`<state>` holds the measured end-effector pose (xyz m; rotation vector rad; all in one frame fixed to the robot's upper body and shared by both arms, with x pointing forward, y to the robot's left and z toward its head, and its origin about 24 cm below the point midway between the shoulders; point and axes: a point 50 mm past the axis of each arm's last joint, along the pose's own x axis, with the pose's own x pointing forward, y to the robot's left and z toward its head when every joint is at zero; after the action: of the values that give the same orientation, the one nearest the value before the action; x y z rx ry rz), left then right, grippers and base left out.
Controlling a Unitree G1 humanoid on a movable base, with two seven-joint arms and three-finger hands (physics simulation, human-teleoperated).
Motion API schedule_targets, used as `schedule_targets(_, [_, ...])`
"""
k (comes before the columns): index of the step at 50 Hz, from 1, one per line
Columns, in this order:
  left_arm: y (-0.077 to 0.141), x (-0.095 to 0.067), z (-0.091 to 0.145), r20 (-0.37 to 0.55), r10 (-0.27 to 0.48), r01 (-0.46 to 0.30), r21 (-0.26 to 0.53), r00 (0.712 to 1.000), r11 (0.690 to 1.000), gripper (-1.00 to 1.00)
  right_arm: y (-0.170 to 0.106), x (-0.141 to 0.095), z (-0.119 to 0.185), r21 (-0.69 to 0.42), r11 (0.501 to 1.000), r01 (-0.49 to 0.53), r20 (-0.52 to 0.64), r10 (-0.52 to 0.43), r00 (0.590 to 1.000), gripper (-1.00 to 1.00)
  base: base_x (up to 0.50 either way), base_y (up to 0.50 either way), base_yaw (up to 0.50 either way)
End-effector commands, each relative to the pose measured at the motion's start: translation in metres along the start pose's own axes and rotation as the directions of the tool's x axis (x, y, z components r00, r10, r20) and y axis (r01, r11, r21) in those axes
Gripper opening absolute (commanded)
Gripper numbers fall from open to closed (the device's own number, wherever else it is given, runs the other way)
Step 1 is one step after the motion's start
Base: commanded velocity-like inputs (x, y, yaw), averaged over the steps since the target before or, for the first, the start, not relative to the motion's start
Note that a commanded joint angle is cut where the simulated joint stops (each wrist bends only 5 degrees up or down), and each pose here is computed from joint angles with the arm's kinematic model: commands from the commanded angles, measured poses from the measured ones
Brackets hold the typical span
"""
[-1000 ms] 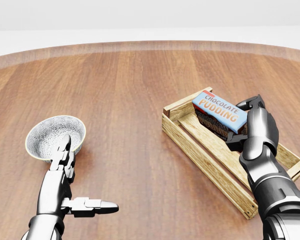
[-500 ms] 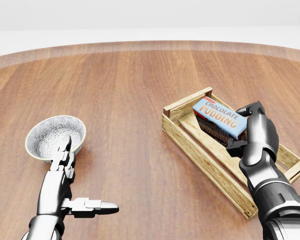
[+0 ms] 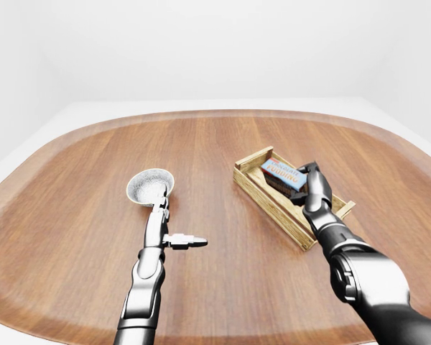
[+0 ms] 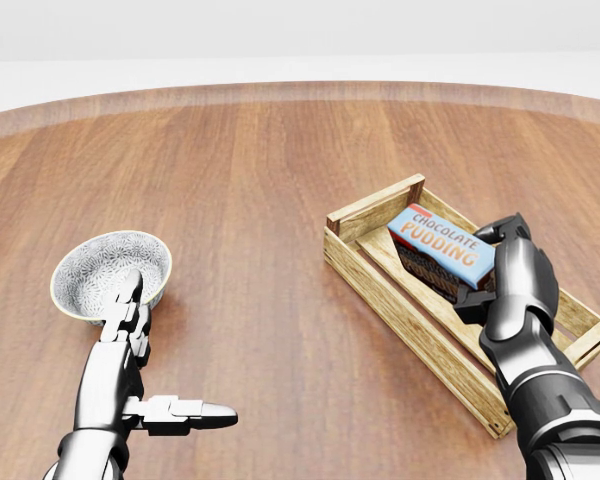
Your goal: Pick up the chocolate pudding and put it in the tray.
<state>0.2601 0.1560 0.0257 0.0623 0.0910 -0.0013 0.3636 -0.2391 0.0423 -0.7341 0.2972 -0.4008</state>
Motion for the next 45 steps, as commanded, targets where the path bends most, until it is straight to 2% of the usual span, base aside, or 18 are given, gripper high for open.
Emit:
schedule_targets(1, [0.001, 0.001, 0.001, 0.0, 0.0, 0.0, -0.013, 1.0, 1.0, 1.0, -0.003, 0.001, 0.0, 0.013, 1.0, 0.025, -0.006, -0.025, 1.0, -1.0, 0.0, 0.0, 0.0])
schedule_targets(20, [0.001, 0.001, 0.0, 0.0, -0.001, 0.001, -0.012, 1.0, 1.0, 1.0, -0.002, -0.001, -0.009, -0.001, 1.0, 0.027, -0.023, -0.027, 0.999, -1.0, 0.0, 0.0, 0.0])
schedule_targets(23, [0.001, 0.001, 0.0, 0.0, -0.002, 0.002, -0.012, 1.0, 1.0, 1.0, 0.003, -0.006, -0.018, -0.019, 0.999, 0.027, -0.041, -0.028, 0.999, -1.0, 0.0, 0.0, 0.0])
schedule_targets(45, [0.0, 0.0, 0.001, 0.002, -0.002, 0.002, -0.011, 1.0, 1.0, 1.0, 0.0, -0.003, -0.015, 0.009, 1.0, 0.017, -0.043, -0.017, 0.999, -1.0, 0.0, 0.0, 0.0])
